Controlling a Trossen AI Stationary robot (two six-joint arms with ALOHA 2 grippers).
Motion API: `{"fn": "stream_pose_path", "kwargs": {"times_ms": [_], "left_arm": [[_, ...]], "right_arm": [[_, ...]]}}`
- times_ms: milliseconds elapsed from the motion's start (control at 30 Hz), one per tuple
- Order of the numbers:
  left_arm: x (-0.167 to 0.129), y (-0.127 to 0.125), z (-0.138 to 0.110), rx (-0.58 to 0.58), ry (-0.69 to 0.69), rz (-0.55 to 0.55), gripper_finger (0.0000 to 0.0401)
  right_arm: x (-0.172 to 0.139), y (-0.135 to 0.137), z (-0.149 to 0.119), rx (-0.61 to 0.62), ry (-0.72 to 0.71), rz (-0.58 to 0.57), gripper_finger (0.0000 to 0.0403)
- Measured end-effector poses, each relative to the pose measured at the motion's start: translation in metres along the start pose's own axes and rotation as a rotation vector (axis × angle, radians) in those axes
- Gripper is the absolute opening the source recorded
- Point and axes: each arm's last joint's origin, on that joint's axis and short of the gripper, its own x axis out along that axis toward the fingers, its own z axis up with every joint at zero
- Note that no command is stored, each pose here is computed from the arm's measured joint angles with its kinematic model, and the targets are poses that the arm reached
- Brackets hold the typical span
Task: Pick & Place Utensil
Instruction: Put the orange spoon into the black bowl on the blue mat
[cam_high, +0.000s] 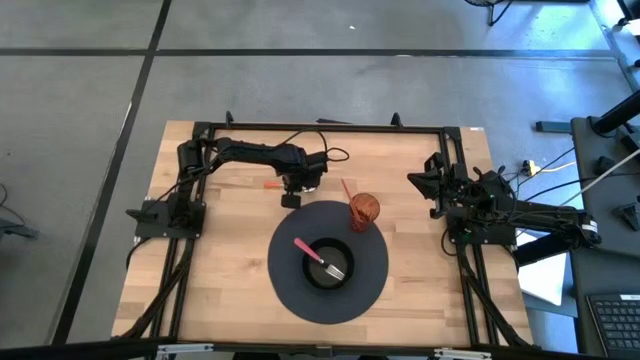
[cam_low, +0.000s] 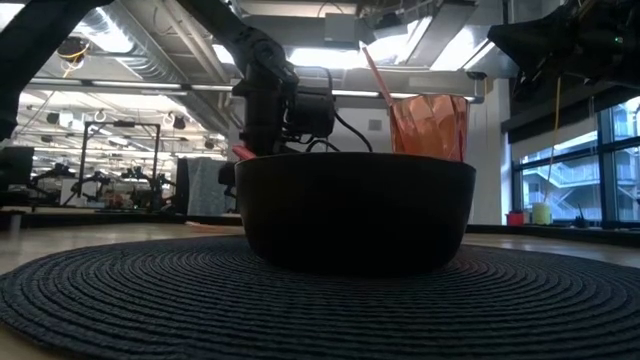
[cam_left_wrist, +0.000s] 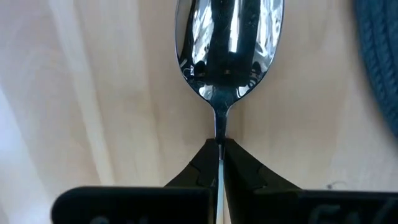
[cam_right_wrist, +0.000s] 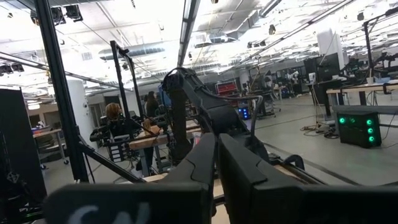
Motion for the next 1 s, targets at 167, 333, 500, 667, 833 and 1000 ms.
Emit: {"fn": "stream_pose_path", "kwargs": {"times_ms": [167,333,500,667,833,1000], "left_arm": [[-0.006,0.002,0.002,0.008,0.006,0.012,0.0003],[-0.007,0.002,0.004,0.010,-0.003,0.011,0.0003],[-0.008,0.002,0.003,0.018,-0.003,0.014,0.0003],[-0.008,0.004,0.002,0.019,0.032,0.102,0.0003],[-0.011,0.006,0.000,0.036,0.058,0.149,0.0003],[-0.024,0.004,-0.001,0.041,0.037,0.164,0.0003]], "right_arm": [[0.000,0.000,0.000,-0.011,0.002,-0.001,0.0023],[0.000,0.000,-0.001,-0.021,0.008,-0.002,0.0023],[0.000,0.000,-0.001,-0.026,0.007,-0.002,0.0023],[0.000,0.000,-0.001,-0.029,0.007,-0.002,0.0023],[0.000,0.000,-0.001,-0.028,0.008,-0.002,0.0023],[0.000,0.000,-0.001,-0.028,0.008,-0.002,0.0023]]}}
